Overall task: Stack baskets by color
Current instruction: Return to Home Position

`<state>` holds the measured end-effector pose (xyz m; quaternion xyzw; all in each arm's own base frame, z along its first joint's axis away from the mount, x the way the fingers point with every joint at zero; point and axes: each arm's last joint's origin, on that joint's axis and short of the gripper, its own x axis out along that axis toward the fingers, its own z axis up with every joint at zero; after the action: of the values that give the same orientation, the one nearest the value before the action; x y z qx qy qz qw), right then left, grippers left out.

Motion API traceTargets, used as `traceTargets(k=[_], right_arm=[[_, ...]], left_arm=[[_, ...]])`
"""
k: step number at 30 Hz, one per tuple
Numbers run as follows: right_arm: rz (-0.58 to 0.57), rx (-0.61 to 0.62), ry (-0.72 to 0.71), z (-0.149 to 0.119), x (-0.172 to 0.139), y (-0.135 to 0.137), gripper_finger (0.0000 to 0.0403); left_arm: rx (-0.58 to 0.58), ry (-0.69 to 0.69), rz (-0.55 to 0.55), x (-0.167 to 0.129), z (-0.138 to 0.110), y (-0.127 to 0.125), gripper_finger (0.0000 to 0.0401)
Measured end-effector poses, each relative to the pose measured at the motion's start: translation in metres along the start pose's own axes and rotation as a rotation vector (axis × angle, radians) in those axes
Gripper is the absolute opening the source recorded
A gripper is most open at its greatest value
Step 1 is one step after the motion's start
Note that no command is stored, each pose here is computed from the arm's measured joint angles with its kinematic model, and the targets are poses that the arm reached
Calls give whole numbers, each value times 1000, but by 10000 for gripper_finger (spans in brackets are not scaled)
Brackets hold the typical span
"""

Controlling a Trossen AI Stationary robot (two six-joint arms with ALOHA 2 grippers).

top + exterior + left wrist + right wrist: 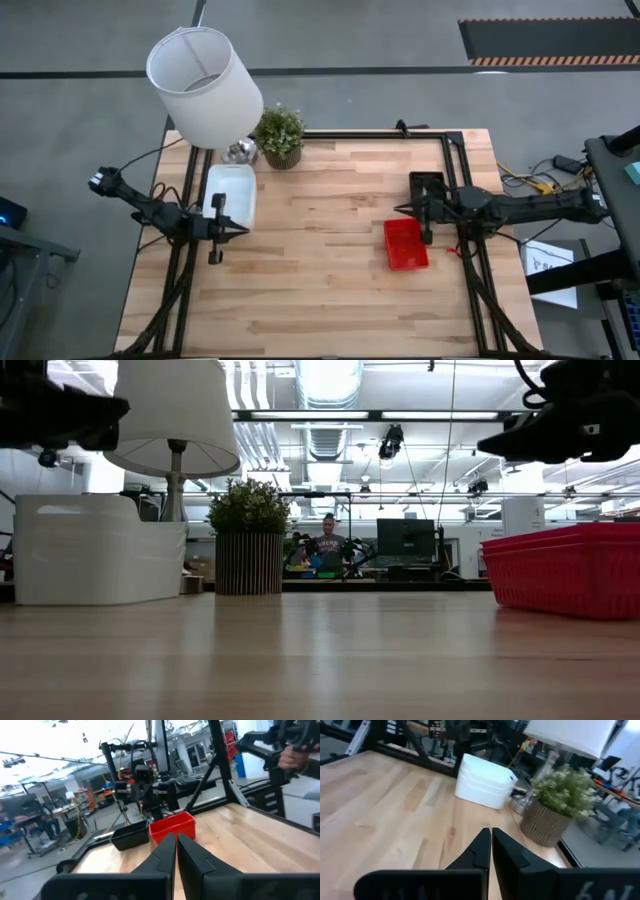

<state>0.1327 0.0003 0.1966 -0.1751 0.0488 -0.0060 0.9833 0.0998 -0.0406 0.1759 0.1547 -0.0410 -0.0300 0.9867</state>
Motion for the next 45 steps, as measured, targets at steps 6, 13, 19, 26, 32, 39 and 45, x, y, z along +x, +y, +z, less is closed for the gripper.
traceTargets(k=[6, 13, 19, 26, 32, 39, 45], right_arm=[[-62, -28, -144, 3, -27, -2, 9], [-85, -50, -188, -22, -34, 6, 9], [-70, 133, -178, -21, -33, 5, 9], [-58, 174, -151, -22, -30, 6, 9], [-55, 174, -140, -23, -29, 7, 9], [-55, 174, -140, -23, -29, 7, 9], [-55, 174, -140, -23, -29, 7, 9]], left_arm=[[-32, -26, 13, -5, 1, 3, 0], [-15, -40, 19, -6, 3, 4, 0], [-11, -25, 13, -5, 1, 3, 0], [0, -3, 3, -3, -1, 1, 0], [7, 12, -4, -2, -2, 0, 0], [16, 30, -11, -1, -4, -1, 0], [22, 43, -15, 0, -5, -2, 0]])
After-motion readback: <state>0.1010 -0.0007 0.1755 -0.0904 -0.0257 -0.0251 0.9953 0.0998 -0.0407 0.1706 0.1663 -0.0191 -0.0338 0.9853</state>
